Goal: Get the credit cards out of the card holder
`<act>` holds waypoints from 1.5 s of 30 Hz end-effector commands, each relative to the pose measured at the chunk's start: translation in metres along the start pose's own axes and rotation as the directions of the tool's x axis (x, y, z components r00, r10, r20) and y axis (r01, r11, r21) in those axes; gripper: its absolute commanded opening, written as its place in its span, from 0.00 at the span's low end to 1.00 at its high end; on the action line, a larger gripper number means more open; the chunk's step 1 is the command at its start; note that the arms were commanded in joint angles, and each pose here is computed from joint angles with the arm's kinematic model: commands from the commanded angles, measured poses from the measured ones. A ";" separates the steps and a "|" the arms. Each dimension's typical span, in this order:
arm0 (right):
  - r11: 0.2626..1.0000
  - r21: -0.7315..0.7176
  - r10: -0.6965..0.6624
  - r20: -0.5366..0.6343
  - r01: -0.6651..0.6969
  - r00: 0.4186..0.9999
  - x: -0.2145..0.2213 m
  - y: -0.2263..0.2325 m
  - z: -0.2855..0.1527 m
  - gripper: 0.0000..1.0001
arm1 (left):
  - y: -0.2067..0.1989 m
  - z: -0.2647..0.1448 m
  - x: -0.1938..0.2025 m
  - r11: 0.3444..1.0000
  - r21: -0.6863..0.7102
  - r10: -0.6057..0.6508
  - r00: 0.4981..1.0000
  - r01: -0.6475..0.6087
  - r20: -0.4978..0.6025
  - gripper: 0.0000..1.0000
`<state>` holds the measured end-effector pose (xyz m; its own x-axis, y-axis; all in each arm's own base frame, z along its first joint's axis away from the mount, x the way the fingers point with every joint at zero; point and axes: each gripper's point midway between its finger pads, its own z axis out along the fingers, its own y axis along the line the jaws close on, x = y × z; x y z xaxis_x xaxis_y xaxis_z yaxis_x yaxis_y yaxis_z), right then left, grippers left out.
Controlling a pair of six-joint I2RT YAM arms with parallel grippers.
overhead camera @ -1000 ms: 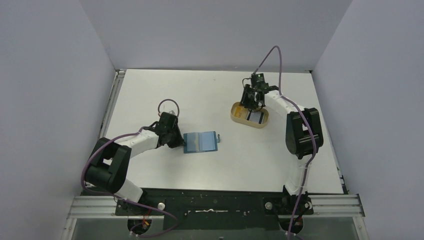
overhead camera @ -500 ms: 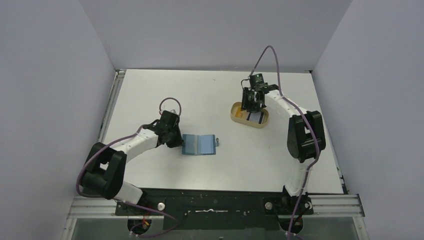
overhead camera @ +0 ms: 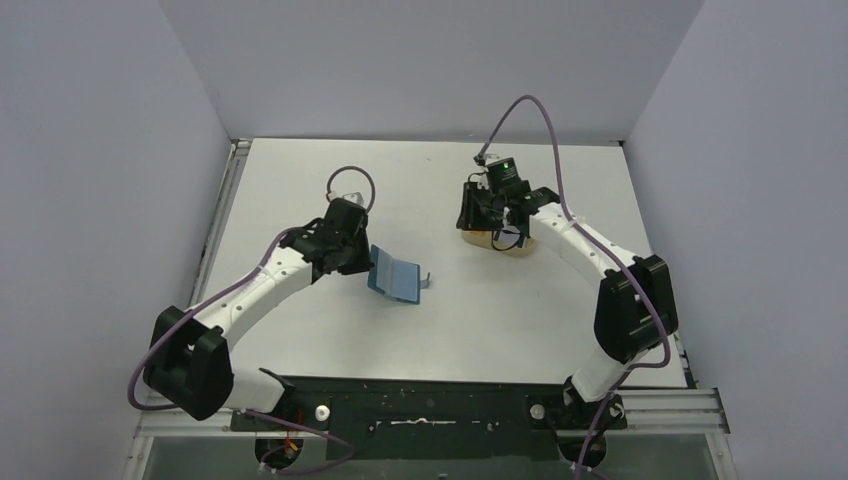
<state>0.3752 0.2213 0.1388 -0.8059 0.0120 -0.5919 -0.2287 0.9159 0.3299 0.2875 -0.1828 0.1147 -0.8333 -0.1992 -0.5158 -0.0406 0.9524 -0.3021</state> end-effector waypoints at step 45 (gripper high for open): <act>0.909 -0.416 0.000 -0.029 -0.012 1.000 0.071 0.152 0.030 0.54 | 0.026 0.082 0.052 0.976 -0.039 -0.216 0.972 0.213 -0.090 0.00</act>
<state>0.2930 0.3460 0.1170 -0.8323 -0.0249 -0.5538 -0.4121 0.6960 0.5880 0.2750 -0.1761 0.0168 -0.8680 -0.3483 -0.3540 -0.2459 0.9207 -0.3031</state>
